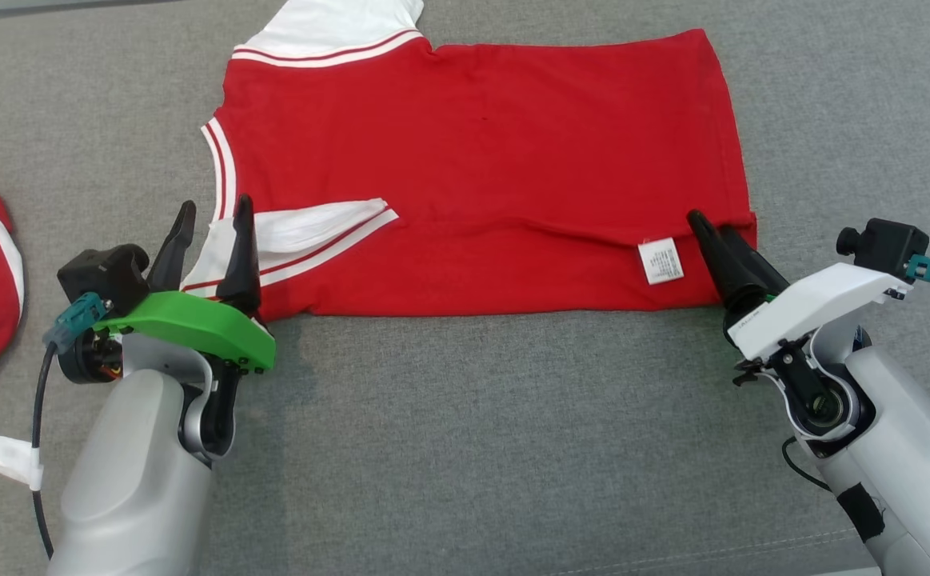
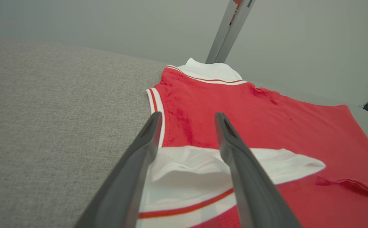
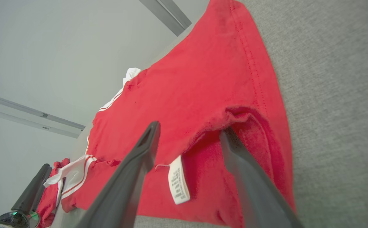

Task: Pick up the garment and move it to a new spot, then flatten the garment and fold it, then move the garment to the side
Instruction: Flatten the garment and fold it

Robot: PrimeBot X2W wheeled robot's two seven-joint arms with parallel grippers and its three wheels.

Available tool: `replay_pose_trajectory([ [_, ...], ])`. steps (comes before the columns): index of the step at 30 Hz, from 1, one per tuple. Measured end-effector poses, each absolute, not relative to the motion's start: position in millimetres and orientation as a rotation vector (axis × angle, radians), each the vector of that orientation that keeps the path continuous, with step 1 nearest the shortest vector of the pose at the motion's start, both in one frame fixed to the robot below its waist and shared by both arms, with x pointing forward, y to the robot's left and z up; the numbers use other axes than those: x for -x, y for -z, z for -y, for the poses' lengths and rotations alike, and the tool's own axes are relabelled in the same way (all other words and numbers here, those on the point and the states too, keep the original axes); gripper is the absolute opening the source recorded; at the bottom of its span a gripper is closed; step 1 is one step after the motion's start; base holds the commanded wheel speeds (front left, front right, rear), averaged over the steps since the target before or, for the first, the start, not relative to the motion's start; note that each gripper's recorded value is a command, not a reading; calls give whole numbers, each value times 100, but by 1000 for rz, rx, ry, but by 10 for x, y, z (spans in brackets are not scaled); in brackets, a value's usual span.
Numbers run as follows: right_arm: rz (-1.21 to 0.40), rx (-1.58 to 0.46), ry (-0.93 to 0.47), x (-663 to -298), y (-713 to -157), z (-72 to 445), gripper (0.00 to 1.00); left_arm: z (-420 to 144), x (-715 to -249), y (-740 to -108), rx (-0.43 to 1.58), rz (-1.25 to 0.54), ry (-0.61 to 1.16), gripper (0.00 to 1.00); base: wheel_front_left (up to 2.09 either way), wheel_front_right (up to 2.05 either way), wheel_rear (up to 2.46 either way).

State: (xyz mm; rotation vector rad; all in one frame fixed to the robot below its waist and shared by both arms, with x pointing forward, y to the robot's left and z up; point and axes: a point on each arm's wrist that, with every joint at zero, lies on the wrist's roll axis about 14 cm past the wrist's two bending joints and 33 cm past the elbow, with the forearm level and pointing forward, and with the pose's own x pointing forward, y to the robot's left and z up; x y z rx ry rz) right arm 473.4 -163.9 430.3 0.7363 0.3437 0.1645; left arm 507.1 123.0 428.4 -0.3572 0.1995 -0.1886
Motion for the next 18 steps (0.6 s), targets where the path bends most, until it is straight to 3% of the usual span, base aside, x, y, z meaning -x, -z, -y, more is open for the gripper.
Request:
replay_pose_trajectory([
  [18,-267,-440,-137,-4358,-4314,2043,100,-1505,-4438,-4058,248,-249,137,100,0,0,0],
])
